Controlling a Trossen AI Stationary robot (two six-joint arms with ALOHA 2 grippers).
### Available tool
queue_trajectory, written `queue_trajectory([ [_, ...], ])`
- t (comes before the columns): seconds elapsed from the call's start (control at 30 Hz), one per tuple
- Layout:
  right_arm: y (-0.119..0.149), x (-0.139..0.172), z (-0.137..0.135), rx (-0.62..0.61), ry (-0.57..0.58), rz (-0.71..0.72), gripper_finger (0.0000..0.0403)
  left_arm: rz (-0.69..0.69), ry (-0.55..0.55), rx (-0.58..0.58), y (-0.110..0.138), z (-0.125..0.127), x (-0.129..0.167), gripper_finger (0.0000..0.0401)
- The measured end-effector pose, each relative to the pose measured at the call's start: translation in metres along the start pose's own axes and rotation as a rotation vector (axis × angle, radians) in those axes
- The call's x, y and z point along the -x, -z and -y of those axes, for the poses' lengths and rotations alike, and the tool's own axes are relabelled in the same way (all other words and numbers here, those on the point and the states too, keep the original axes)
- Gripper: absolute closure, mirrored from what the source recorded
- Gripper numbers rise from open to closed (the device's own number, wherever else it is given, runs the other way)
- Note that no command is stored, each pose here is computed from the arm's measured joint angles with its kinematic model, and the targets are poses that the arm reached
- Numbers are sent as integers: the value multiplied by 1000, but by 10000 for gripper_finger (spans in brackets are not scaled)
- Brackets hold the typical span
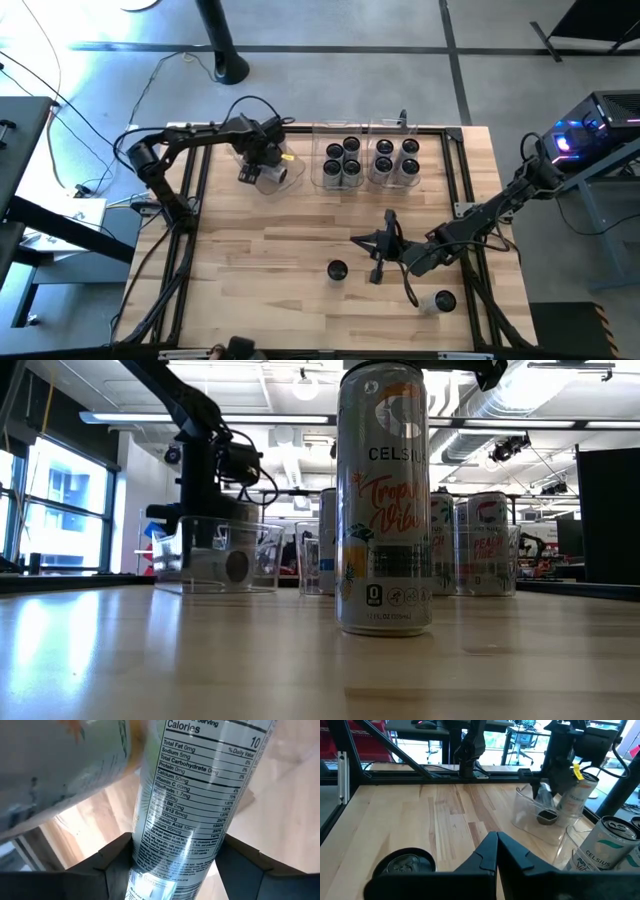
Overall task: Sort soda cans
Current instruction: Remove the white-yellow soda can from the left transparent bin
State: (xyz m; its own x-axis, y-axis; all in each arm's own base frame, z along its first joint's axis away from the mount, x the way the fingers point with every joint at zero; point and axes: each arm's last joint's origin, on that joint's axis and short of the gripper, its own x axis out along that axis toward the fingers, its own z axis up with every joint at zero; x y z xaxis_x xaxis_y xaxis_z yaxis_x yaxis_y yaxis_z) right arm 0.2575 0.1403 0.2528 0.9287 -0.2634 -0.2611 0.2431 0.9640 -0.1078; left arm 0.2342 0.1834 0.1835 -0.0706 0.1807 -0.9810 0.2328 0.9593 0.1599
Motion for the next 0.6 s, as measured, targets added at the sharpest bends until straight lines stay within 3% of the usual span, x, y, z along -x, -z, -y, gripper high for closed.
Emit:
queue_trajectory([
  [0.27, 0, 0, 0, 0, 0, 0, 402, 50, -45, 24, 4, 9, 27, 171],
  [0.6, 0, 0, 0, -2, 0, 1, 402, 297, -89, 146, 22, 29, 83, 171],
])
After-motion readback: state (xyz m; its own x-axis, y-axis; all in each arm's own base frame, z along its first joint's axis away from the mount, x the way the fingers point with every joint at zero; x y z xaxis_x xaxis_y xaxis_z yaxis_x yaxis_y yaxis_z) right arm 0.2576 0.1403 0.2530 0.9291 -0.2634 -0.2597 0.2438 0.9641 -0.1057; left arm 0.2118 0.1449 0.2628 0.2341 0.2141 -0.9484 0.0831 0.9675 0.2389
